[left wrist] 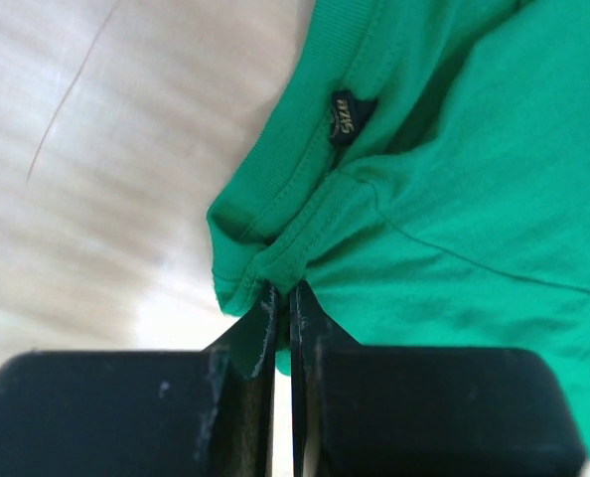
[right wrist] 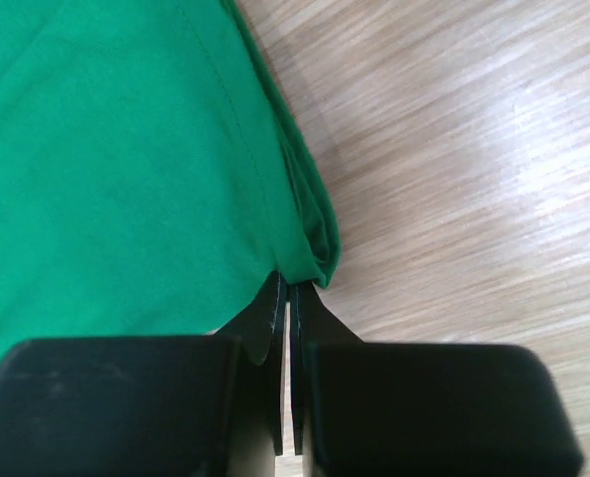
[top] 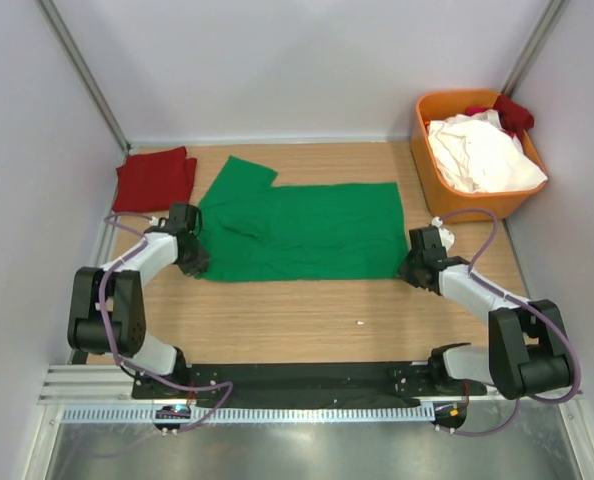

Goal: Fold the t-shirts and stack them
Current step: Fold the tshirt

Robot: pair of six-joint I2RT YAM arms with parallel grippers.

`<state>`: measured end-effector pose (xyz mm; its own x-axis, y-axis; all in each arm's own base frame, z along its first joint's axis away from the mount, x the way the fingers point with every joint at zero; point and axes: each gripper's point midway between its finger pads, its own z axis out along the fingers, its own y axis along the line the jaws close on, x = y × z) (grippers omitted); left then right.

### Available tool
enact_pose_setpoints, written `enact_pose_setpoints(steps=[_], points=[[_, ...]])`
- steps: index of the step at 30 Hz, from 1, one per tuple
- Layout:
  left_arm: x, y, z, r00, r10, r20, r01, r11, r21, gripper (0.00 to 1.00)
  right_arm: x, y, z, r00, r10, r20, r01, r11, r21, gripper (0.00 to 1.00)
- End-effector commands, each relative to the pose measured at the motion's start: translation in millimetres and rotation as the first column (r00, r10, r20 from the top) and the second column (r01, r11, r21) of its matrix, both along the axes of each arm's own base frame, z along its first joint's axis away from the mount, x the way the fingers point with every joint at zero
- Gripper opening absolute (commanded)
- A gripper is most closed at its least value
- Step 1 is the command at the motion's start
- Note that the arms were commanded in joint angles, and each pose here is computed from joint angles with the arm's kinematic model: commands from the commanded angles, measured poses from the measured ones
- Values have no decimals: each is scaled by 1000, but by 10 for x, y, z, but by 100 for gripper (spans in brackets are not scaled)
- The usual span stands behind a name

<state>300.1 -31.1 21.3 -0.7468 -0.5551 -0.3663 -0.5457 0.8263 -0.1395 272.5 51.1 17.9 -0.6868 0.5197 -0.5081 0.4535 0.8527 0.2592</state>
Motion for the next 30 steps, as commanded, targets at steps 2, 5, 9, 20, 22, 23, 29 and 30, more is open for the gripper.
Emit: enact_pose_setpoints(steps=[2,5,9,20,22,23,29,30], points=[[-274,-51,245,1000,13,-4,-13,999,-45,0,-145,-28,90,1000,-6,-14,6,1000,10,1],[-405,-59,495,999,29,37,-26,998,-65,0,-250,-108,325,999,-50,9,50,999,-2,1],[-587,-83,790,998,20,66,-14,996,-89,0,-370,-127,645,996,-76,51,74,997,22,1],[-1298,-125,1320,994,3,113,13,990,-138,60,-782,100,1040,989,-93,113,64,971,231,62],[-1394,-29,1369,993,-15,119,25,996,-84,71,-837,29,1143,984,-121,133,90,972,216,94],[-1440,7,1415,993,-18,119,26,997,-66,73,-851,13,1229,978,-128,163,91,971,221,95],[-1347,50,1579,976,-84,201,89,996,-16,74,-669,275,1631,956,-18,293,-74,951,299,88],[-1262,21,1580,970,-93,225,100,995,-24,73,-603,347,1545,968,16,252,-95,947,306,84]])
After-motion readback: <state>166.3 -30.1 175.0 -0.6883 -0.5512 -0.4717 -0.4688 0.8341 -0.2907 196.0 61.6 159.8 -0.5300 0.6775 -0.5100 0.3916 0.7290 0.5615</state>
